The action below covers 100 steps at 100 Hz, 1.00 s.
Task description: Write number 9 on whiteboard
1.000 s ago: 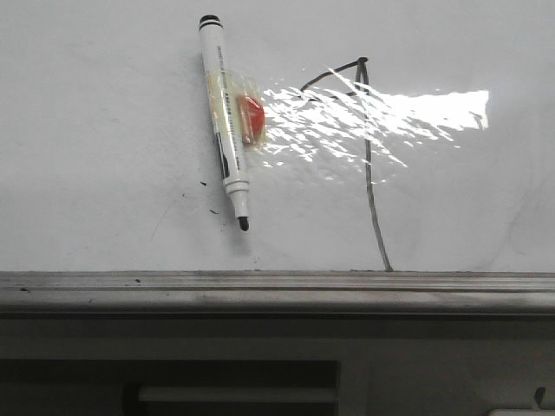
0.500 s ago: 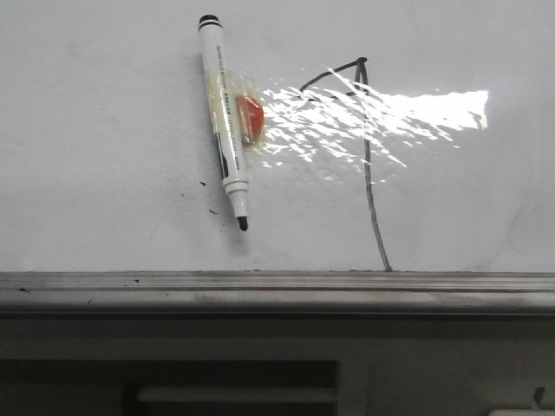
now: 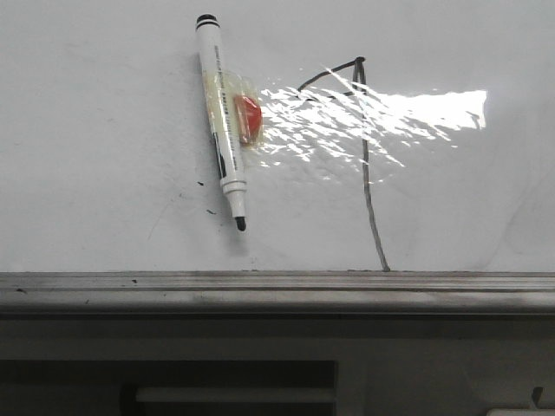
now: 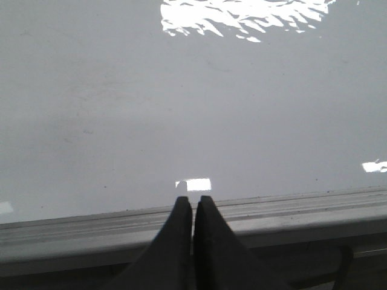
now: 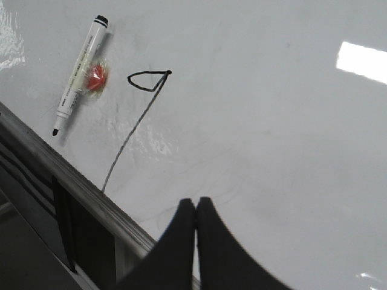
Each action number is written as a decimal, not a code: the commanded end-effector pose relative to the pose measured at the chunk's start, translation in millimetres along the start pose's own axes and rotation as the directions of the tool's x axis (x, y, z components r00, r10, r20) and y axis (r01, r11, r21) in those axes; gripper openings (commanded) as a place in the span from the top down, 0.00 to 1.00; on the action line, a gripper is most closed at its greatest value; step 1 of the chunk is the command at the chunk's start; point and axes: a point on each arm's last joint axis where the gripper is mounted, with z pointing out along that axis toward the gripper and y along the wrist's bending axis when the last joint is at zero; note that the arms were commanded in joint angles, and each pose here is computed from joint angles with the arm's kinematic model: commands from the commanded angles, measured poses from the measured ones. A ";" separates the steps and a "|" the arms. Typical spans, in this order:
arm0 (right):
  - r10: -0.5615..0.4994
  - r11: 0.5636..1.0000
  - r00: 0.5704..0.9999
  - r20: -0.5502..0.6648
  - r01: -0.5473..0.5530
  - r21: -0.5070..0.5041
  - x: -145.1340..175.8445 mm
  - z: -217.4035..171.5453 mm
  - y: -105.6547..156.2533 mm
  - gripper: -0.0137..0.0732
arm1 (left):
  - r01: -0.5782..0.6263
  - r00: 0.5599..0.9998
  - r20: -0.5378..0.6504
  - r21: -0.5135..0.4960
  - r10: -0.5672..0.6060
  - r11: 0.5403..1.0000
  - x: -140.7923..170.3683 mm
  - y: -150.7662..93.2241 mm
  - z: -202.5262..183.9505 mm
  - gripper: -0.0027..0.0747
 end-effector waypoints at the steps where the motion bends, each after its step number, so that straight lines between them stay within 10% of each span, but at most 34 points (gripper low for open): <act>1: -0.039 0.999 0.997 0.065 0.038 0.018 -11.3 -1.3 -2.0 0.91 | 0.023 0.999 0.047 -0.003 -0.023 1.000 1.5 0.3 0.1 0.99; 62: -0.074 0.997 0.995 0.064 0.072 0.031 7.3 10.6 10.6 0.91 | 0.023 0.999 0.047 -0.003 -0.023 1.000 1.5 0.3 0.1 0.99; 100: 0.155 0.960 0.987 0.032 -0.158 0.231 49.3 26.5 23.6 0.91 | 0.024 0.999 0.047 -0.002 -0.024 1.000 1.5 0.2 0.1 0.99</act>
